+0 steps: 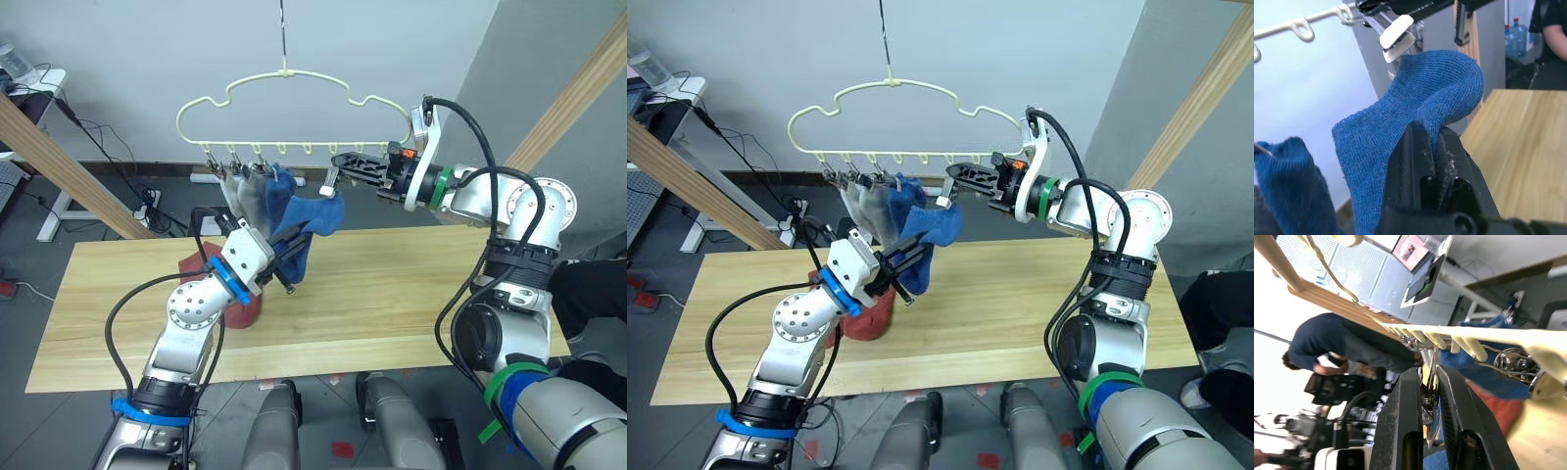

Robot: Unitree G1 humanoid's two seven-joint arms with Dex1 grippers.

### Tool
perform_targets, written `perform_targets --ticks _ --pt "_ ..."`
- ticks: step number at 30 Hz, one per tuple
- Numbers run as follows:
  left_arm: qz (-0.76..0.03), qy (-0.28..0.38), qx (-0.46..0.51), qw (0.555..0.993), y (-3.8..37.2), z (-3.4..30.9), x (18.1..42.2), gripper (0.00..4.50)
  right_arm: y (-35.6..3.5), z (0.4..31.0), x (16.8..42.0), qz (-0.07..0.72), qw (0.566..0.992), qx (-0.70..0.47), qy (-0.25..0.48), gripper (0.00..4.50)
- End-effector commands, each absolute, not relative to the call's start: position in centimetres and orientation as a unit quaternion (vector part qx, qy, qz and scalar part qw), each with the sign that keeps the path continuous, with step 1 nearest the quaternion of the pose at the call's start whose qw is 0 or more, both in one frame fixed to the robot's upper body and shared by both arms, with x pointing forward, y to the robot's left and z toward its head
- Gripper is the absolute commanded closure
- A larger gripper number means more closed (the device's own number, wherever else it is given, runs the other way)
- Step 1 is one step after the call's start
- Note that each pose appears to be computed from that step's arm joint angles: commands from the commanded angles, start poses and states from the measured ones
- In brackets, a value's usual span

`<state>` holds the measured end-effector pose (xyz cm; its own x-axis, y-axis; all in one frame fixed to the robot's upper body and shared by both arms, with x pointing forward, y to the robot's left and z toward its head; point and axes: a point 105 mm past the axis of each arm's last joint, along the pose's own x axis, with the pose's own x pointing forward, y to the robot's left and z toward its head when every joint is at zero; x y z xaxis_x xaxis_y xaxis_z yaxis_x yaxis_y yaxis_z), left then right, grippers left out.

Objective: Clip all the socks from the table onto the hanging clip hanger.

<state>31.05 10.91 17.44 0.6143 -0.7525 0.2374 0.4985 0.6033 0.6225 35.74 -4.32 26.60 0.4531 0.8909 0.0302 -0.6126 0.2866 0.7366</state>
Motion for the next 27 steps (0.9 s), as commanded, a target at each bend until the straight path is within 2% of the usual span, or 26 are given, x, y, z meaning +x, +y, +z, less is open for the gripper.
perform_targets --ticks 1,10,27 --pt "-0.349 -0.281 0.258 0.856 11.0 18.8 30.1 4.49 -4.5 27.7 35.4 0.496 0.766 0.360 0.193 4.07" --pt "-0.349 -0.291 0.259 0.852 11.1 18.9 28.7 4.49 -5.1 27.4 36.1 0.476 0.771 0.369 0.206 4.07" --pt "-0.334 -0.299 0.257 0.856 11.7 19.5 28.6 4.49 -5.3 27.3 36.4 0.468 0.774 0.371 0.209 4.07"
